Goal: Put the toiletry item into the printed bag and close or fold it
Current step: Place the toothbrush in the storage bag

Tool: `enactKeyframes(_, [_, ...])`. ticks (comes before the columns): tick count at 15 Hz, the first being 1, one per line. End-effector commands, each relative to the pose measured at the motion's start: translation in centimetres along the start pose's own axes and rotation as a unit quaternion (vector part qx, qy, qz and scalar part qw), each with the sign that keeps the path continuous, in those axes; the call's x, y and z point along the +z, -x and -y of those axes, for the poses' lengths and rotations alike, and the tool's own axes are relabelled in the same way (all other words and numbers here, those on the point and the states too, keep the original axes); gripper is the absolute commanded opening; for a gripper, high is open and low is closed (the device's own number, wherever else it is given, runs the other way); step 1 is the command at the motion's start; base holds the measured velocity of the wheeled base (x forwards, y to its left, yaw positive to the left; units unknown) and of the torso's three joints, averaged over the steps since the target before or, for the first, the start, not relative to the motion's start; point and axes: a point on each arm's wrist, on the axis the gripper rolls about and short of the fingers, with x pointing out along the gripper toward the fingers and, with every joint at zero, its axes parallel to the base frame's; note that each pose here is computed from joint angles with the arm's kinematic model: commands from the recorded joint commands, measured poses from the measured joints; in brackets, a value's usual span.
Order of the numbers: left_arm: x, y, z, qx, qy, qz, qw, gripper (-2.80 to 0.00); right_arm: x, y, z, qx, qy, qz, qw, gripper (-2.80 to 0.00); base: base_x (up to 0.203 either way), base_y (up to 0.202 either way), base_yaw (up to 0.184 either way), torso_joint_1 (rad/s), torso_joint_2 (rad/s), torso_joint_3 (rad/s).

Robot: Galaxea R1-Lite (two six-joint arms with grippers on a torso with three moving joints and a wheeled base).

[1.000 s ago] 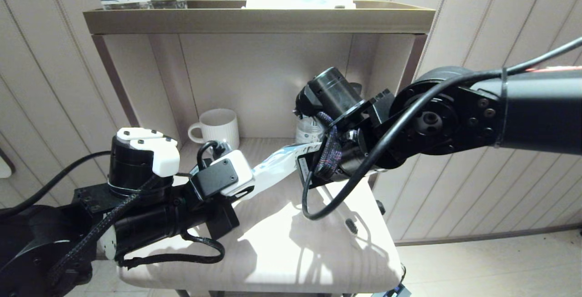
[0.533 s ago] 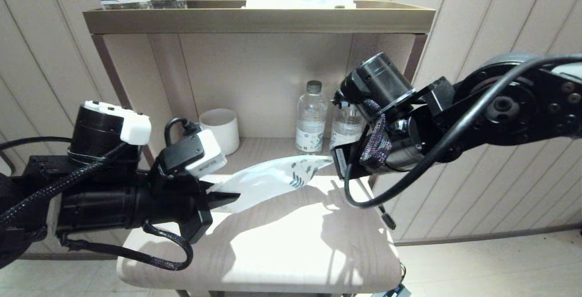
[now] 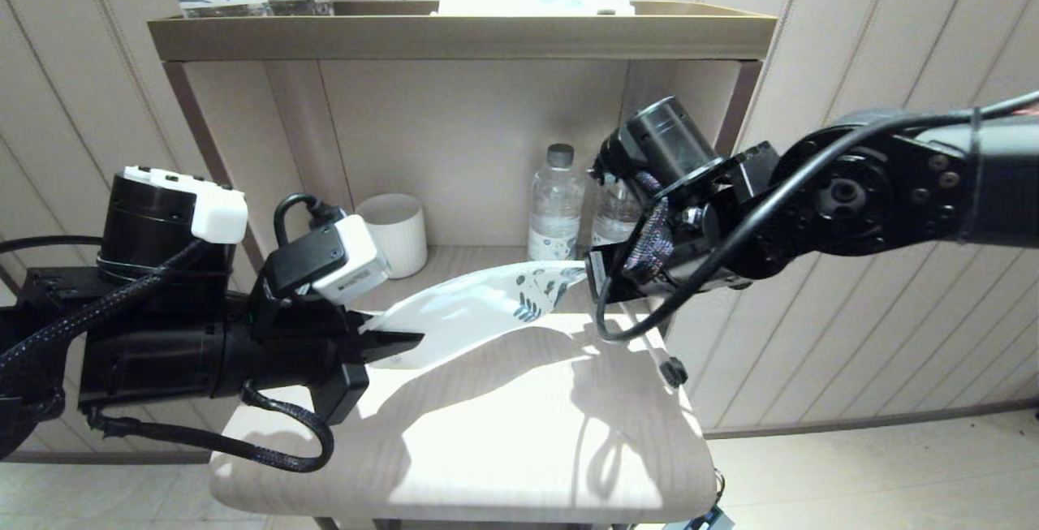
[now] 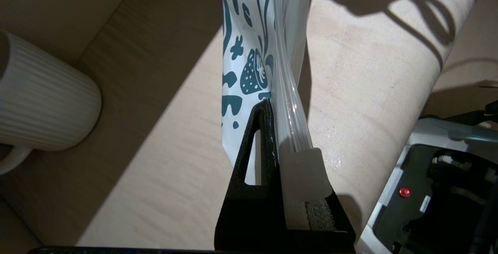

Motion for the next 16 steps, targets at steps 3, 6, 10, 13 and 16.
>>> enactKeyframes(3, [0.0, -0.1, 0.0, -0.013, 0.0, 0.005, 0.9999, -2.8, -0.1, -3.0, -1.5, 0.005, -0.005, 0.013, 1.0, -2.8, 0.0, 0.0, 0.0, 0.0, 0.0, 0.0])
enactKeyframes(6, [0.0, -0.3, -0.2, -0.019, 0.002, 0.01, 0.9998, -2.8, 0.2, -3.3, -1.9, 0.017, -0.021, 0.043, 0.999, -2.8, 0.0, 0.0, 0.0, 0.0, 0.0, 0.0])
enactKeyframes(10, [-0.1, -0.4, -0.5, -0.057, 0.036, 0.018, 0.9975, -2.8, -0.8, -2.9, -2.0, 0.045, -0.043, 0.104, 0.993, -2.8, 0.0, 0.0, 0.0, 0.0, 0.0, 0.0])
enactKeyframes(13, [-0.4, -0.2, -0.8, -0.066, 0.046, 0.017, 0.9966, -2.8, -1.2, -2.1, -2.1, 0.07, -0.051, 0.164, 0.983, -2.8, 0.0, 0.0, 0.0, 0.0, 0.0, 0.0])
enactKeyframes(16, [-0.6, -0.5, -1.4, -0.083, 0.054, 0.023, 0.9948, -2.8, -1.2, -1.7, -2.4, 0.085, -0.049, 0.183, 0.978, -2.8, 0.0, 0.0, 0.0, 0.0, 0.0, 0.0])
